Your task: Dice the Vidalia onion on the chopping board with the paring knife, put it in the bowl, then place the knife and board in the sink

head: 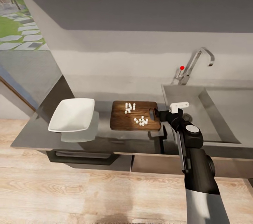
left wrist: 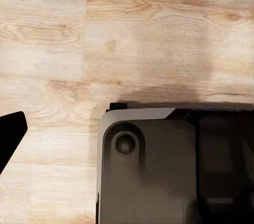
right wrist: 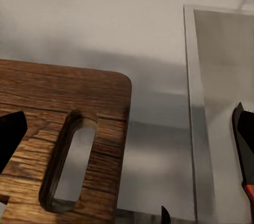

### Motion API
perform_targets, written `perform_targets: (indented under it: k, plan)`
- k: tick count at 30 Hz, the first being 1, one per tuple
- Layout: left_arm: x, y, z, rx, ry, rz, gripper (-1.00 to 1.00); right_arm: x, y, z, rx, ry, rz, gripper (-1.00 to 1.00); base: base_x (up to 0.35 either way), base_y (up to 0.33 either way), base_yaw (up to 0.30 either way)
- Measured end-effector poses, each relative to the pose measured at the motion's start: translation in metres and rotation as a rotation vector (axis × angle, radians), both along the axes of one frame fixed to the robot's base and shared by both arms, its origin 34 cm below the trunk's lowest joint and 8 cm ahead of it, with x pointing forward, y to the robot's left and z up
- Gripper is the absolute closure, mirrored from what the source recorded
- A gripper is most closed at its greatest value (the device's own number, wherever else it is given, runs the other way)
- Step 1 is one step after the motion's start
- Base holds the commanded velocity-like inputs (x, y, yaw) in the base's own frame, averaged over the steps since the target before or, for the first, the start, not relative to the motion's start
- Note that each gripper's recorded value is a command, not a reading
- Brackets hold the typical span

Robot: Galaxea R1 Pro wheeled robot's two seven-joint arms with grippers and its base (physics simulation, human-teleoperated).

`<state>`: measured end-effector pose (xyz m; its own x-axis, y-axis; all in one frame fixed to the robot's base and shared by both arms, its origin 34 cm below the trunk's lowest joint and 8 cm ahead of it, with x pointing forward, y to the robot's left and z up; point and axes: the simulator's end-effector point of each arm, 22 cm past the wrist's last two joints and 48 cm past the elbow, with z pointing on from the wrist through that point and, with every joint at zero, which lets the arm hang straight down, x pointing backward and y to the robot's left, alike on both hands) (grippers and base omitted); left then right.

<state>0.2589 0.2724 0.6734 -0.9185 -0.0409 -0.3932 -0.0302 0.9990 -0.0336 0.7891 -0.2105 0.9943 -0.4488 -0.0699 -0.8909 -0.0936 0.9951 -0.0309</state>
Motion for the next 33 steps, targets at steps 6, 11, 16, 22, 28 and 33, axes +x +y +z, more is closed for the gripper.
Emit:
perform_targets:
  k: [6, 11, 16, 22, 28, 33]
  plan:
    - [-0.003, 0.000, -0.001, 0.000, 0.010, 0.000, -1.00, 0.000, 0.000, -0.008, 0.000, 0.012, 0.000, -1.00, 0.069, 0.000, 0.000]
    - [-0.012, -0.005, -0.005, -0.007, 0.031, 0.006, -1.00, -0.001, 0.001, -0.018, 0.002, 0.031, 0.002, -1.00, 0.029, 0.000, 0.000]
    - [-0.017, -0.010, -0.007, -0.013, 0.043, 0.010, -1.00, -0.002, 0.001, -0.027, 0.002, 0.046, 0.003, -1.00, 0.002, 0.000, 0.000]
    - [-0.021, -0.010, -0.008, -0.013, 0.054, 0.010, -1.00, -0.002, 0.001, -0.034, 0.002, 0.058, 0.003, -1.00, 0.012, 0.000, 0.000]
    - [-0.024, -0.010, -0.009, -0.013, 0.063, 0.010, -1.00, -0.003, 0.001, -0.041, 0.002, 0.068, 0.003, -1.00, 0.106, 0.000, 0.000]
    - [-0.027, -0.010, -0.010, -0.013, 0.073, 0.011, -1.00, -0.003, 0.002, -0.047, 0.003, 0.076, 0.003, -1.00, 0.011, -0.004, 0.000]
